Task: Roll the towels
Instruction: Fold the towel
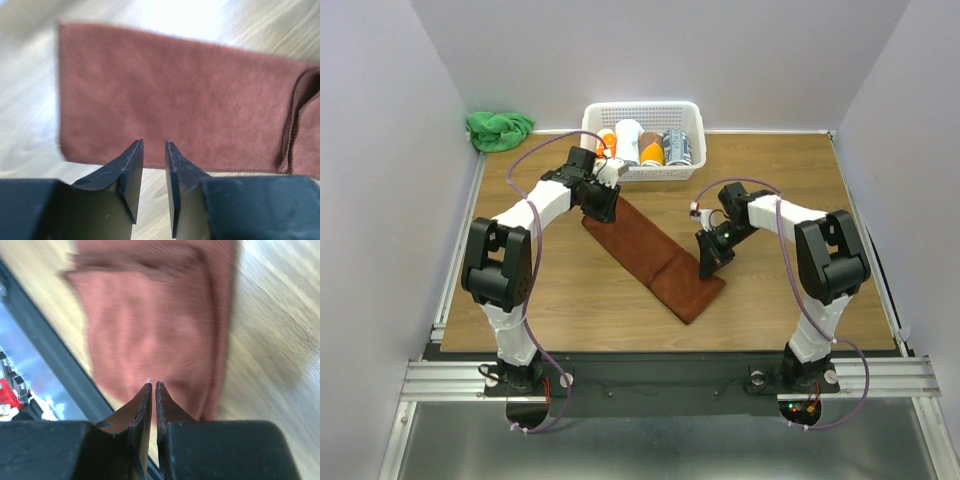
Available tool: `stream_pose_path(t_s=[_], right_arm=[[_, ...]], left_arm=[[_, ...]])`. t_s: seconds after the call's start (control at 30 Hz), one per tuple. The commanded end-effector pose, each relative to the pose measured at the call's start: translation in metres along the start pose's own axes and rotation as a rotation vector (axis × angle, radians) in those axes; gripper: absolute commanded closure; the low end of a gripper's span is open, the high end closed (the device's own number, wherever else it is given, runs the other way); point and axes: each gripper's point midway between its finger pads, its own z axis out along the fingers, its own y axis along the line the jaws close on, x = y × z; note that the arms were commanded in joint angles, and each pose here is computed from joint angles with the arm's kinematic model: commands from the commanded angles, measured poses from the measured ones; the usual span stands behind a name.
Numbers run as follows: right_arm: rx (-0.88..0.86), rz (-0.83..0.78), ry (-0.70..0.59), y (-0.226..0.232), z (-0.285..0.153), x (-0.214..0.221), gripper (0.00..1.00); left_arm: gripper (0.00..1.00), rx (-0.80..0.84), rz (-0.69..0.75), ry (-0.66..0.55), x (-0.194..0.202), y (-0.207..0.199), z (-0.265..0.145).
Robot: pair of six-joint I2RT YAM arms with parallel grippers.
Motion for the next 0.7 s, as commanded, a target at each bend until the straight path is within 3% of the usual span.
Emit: stream_pose_path(t_s=[0.0,0.2,0.37,0.67], right_arm=[[0.037,0.007,0.049,-0.02,0.017,0.014,0.88],[-0.063,0.091,0.078,-0.008,0.033,0.041,0.88],[-0.172,0.153,0.086,0.014,0.042,0.051,0.8],[-0.251,0.23,0.005,0.04,0.064,0.042,0.73]], left_arm=[[0.67,0.046,-0.077,0.055,0.022,-0.009,0.018],[0.71,0.059,-0.06,0.064,0.018,-0.008,0.045],[0.71,0.095,-0.033,0.119,0.021,-0.018,0.08],[0.71,0.145,0.049,0.093,-0.018,-0.041,0.115]])
